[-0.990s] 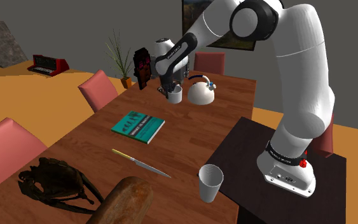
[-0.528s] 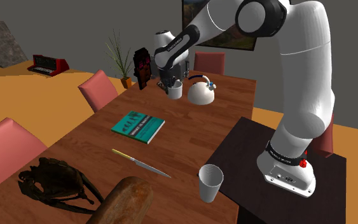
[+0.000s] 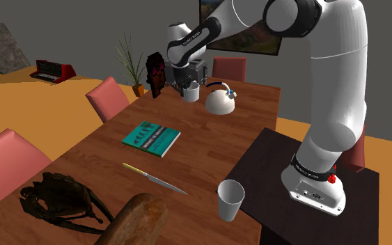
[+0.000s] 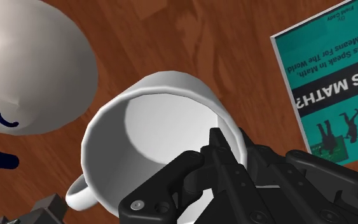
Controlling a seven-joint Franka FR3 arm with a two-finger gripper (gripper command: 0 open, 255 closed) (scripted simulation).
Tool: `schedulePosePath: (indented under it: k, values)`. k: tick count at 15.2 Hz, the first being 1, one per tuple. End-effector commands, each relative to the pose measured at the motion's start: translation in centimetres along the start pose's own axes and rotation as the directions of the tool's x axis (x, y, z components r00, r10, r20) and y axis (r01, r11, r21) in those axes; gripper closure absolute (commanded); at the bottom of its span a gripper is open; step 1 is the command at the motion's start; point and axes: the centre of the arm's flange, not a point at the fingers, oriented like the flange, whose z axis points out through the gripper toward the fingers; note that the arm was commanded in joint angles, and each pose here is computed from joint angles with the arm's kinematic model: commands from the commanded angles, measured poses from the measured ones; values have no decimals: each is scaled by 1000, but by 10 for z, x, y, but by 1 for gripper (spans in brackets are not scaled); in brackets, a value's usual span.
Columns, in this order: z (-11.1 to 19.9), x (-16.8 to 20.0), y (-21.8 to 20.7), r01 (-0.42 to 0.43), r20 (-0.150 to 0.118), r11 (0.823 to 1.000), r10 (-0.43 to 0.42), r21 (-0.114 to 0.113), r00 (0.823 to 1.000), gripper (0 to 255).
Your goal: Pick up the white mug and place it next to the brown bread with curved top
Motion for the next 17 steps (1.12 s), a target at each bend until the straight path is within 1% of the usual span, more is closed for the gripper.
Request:
schedulePosePath:
  k: [1, 8, 17]
  values:
    - [-12, 0, 0, 0, 0, 1000, 0, 0, 1000, 255]
    - [-46, 2, 2, 0, 0, 1000, 0, 0, 1000, 255]
    - [-54, -94, -68, 0, 0, 1000, 0, 0, 1000, 255]
